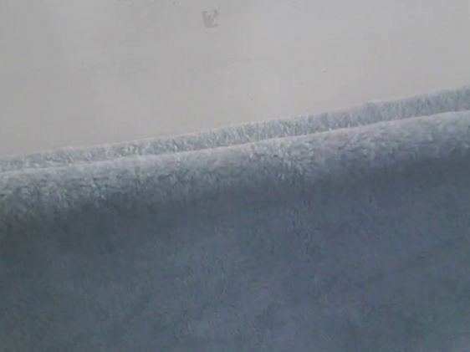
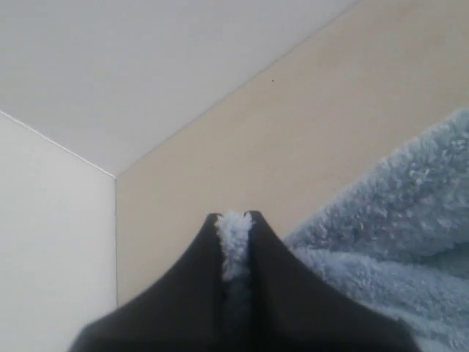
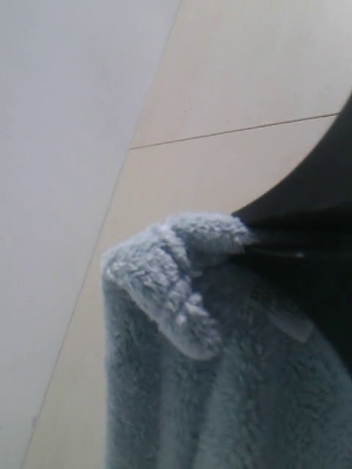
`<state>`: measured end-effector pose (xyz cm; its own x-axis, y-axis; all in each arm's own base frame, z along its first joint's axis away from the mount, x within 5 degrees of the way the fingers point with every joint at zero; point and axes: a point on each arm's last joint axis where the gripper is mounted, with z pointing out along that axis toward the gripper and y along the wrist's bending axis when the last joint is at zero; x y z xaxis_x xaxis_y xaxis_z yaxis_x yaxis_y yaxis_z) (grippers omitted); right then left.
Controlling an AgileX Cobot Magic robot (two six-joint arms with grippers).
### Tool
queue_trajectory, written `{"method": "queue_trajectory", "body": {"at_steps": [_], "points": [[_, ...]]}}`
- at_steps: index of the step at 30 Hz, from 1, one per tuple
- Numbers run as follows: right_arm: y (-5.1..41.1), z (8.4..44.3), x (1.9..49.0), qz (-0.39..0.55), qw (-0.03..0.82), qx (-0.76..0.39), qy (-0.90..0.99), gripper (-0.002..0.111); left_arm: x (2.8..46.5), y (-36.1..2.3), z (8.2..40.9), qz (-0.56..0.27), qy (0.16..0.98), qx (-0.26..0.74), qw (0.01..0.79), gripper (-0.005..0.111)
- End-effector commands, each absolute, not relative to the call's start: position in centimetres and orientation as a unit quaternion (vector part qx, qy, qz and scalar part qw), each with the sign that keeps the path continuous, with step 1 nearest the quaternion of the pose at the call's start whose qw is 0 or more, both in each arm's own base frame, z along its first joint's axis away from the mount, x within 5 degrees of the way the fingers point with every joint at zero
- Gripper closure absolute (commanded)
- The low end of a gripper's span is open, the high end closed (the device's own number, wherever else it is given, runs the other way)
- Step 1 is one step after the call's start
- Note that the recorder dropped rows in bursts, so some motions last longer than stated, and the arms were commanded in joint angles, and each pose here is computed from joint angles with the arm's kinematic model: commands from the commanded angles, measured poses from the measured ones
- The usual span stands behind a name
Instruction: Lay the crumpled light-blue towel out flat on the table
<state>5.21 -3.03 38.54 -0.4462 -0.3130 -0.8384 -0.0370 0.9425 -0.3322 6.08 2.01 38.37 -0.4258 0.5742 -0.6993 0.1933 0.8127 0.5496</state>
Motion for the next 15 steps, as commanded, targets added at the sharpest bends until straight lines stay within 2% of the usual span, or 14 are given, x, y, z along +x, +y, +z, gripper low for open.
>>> {"method": "queue_trajectory", "body": {"at_steps": [1, 9, 15], "points": [[-2.1, 38.5, 7.1, -0.164, 0.485, -0.098, 0.853, 0.108, 9.5, 0.3, 36.6, 0.223, 0.834, 0.260, 0.432, 0.103], [1.4, 37.1, 12.2, -0.186, 0.425, -0.129, 0.876, 0.108, 14.1, -1.4, 31.6, 0.285, 0.844, 0.268, 0.365, 0.103], [3.0, 34.6, 17.9, -0.184, 0.390, -0.123, 0.894, 0.108, 16.0, -2.4, 29.8, 0.280, 0.848, 0.276, 0.355, 0.103]]}}
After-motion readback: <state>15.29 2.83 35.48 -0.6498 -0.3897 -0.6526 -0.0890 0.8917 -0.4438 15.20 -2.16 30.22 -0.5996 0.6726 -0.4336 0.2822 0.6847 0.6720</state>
